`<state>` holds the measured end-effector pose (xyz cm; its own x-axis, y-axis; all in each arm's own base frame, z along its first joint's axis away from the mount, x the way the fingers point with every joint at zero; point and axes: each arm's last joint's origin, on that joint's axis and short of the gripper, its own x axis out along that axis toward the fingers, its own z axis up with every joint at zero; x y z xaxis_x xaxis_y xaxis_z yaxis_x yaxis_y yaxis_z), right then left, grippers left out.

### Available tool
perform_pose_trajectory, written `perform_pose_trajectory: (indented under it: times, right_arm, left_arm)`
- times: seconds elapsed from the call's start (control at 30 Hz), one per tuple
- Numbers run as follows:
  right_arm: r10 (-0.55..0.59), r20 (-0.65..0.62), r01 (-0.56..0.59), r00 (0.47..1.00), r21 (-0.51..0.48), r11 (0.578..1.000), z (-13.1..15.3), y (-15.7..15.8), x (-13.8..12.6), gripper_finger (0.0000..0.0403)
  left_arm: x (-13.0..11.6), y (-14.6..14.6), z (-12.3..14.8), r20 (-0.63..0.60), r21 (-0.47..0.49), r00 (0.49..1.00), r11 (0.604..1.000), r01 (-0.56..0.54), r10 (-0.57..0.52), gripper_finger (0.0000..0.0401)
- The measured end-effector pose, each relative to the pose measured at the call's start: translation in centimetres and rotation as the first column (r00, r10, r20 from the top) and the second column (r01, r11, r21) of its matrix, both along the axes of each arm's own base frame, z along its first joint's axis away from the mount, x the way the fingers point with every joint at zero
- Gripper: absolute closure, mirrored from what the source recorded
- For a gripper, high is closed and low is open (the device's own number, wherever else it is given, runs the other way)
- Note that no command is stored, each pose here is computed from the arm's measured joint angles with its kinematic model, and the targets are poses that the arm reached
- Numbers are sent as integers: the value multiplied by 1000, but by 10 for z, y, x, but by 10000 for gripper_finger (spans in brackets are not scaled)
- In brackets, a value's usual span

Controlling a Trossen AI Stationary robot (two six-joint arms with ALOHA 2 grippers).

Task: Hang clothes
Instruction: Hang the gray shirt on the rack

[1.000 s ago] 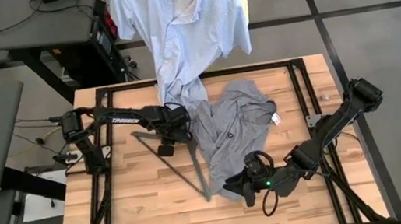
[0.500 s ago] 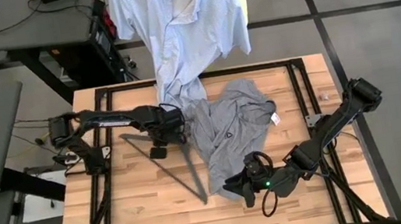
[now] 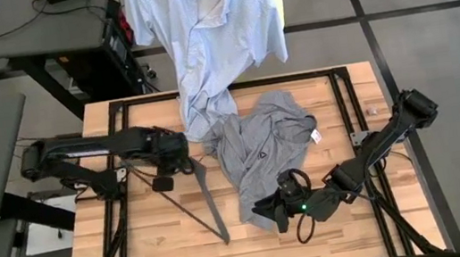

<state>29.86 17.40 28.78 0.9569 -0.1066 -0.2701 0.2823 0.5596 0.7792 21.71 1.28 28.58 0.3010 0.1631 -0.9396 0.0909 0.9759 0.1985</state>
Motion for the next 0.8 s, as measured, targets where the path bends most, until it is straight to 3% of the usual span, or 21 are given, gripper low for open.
perform_pose_trajectory:
  times: [0.17,0.3,0.57,0.8]
  right_arm:
    - [-63,-7,63,998,30,998,-1,-15,8,269]
    - [-103,-14,103,995,22,994,-2,-24,12,269]
    - [-162,-22,162,987,13,987,-3,-42,19,269]
    - [-142,-16,142,990,28,989,-2,-42,20,269]
  left_arm:
    - [-8,-1,38,168,104,983,990,-92,73,357]
    - [-11,1,57,244,107,965,986,-125,96,357]
    - [-7,2,67,315,125,944,982,-143,97,357]
    - [-1,2,69,351,134,933,982,-135,80,357]
